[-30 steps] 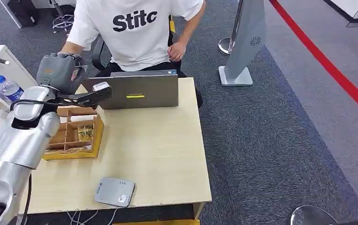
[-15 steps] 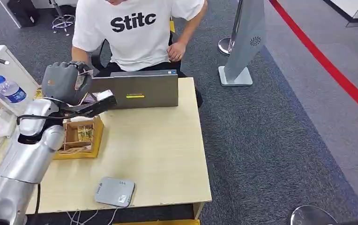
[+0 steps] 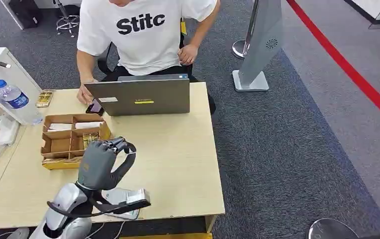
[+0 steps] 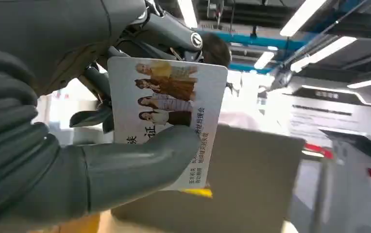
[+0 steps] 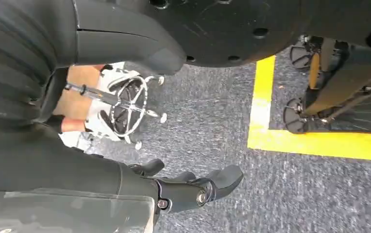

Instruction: Pass the card to the sensor for recognition and then transmit it.

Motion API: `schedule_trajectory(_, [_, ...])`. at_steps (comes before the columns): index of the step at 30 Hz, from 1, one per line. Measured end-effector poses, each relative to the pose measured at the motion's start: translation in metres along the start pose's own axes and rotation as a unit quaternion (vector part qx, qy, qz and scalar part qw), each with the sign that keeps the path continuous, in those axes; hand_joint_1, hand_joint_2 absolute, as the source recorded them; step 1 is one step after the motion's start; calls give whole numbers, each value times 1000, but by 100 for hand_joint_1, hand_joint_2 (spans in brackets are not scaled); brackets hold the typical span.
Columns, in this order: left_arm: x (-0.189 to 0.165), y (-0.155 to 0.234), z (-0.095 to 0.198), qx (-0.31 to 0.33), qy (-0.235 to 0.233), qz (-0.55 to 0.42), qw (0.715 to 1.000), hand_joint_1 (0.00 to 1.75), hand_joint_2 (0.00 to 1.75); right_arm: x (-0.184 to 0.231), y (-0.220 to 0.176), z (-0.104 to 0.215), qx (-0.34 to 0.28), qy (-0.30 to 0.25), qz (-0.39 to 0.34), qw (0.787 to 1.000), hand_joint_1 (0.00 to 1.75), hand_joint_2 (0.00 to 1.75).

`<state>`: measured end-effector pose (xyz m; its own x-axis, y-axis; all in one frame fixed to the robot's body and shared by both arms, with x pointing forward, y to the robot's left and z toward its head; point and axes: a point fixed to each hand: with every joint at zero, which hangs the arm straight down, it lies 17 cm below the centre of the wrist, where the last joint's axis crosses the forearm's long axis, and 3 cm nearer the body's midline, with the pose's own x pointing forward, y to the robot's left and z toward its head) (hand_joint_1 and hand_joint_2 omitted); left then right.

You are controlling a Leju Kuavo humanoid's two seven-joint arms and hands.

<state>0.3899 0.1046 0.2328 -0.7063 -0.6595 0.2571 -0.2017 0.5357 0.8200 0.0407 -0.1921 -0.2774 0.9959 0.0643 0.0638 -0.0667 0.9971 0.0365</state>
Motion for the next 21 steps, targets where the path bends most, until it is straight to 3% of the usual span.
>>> schedule_trajectory(4, [15, -23, 61, 8, 36, 36, 999, 175, 175, 0, 1, 0, 1, -1, -21, 1000, 0, 175])
schedule_trajectory(8, [10, -35, 94, -4, 80, 56, 995, 175, 175, 2, 1, 0, 1, -2, -36, 999, 0, 175])
schedule_trajectory(16, [4, -42, 117, -21, 118, 67, 991, 175, 175, 8, 3, 1, 10, -19, -47, 999, 0, 175])
schedule_trajectory(21, [-8, -42, 124, -24, 131, 80, 988, 175, 175, 77, 13, 10, 54, -46, -60, 996, 0, 175])
